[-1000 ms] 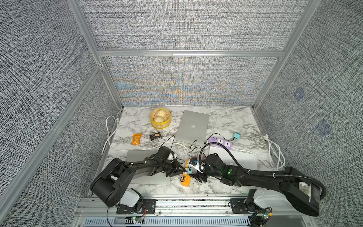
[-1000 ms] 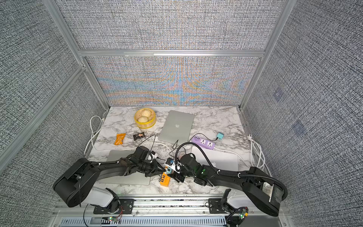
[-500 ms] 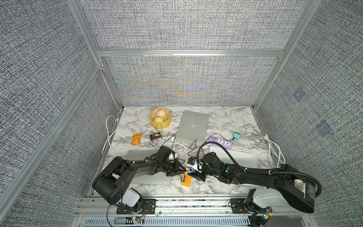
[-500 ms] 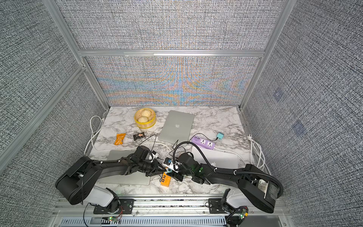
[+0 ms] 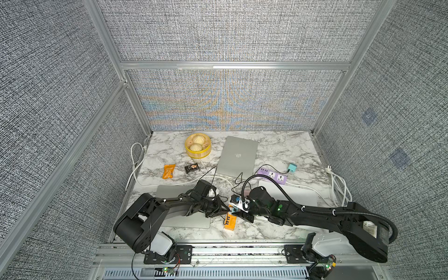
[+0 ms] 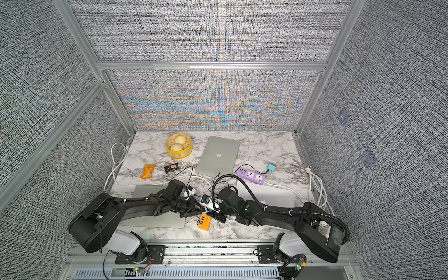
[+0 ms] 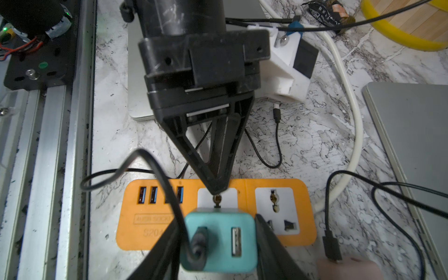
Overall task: Unplug the laptop charger
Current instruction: Remove the plug from the socket.
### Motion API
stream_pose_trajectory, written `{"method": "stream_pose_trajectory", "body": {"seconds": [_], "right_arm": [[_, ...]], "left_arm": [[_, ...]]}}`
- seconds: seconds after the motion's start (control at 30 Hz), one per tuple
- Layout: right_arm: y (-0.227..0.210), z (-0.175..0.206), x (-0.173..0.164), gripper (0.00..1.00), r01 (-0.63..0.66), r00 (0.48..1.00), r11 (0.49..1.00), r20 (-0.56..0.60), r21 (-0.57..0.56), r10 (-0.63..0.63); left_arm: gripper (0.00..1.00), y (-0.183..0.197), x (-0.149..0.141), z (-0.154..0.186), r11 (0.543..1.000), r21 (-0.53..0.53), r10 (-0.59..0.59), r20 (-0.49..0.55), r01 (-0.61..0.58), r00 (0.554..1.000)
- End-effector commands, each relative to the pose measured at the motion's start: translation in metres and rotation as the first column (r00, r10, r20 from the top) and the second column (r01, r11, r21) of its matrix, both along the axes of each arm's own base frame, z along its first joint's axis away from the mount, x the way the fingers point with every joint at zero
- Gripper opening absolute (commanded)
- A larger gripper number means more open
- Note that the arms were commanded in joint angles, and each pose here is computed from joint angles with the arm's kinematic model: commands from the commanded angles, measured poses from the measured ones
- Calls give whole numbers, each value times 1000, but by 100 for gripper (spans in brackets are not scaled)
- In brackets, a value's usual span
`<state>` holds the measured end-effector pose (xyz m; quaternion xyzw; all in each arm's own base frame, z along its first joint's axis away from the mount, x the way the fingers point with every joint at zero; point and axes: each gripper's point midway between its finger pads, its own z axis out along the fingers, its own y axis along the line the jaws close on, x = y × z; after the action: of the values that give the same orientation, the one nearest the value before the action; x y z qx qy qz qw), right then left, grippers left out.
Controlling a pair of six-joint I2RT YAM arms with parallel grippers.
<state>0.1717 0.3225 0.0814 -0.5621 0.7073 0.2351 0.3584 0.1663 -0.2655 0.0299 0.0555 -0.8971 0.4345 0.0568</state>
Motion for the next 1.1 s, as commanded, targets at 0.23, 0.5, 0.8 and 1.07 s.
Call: {"method": "stream_pose_trajectory", "body": {"seconds": [0.23,0.5,0.8,1.07], "right_arm": [[0,-8,3,54,19,1000,1000,-23,-8,-20],[3,-5,4,37,13,1000,1000,-23,-7,-14],[3,0,7,27,33,998,999,-52,41,-31],[2,-3,7,24,42,994,998,-100,49,-37]], "left_arm": [[24,14,-4,-16,994,109,28,-37,-24,999],[23,15,-4,-17,993,116,28,-35,-24,999],[23,23,-9,-31,986,164,28,-55,-18,998],[23,28,-10,-35,980,197,31,-58,-19,998]]}}
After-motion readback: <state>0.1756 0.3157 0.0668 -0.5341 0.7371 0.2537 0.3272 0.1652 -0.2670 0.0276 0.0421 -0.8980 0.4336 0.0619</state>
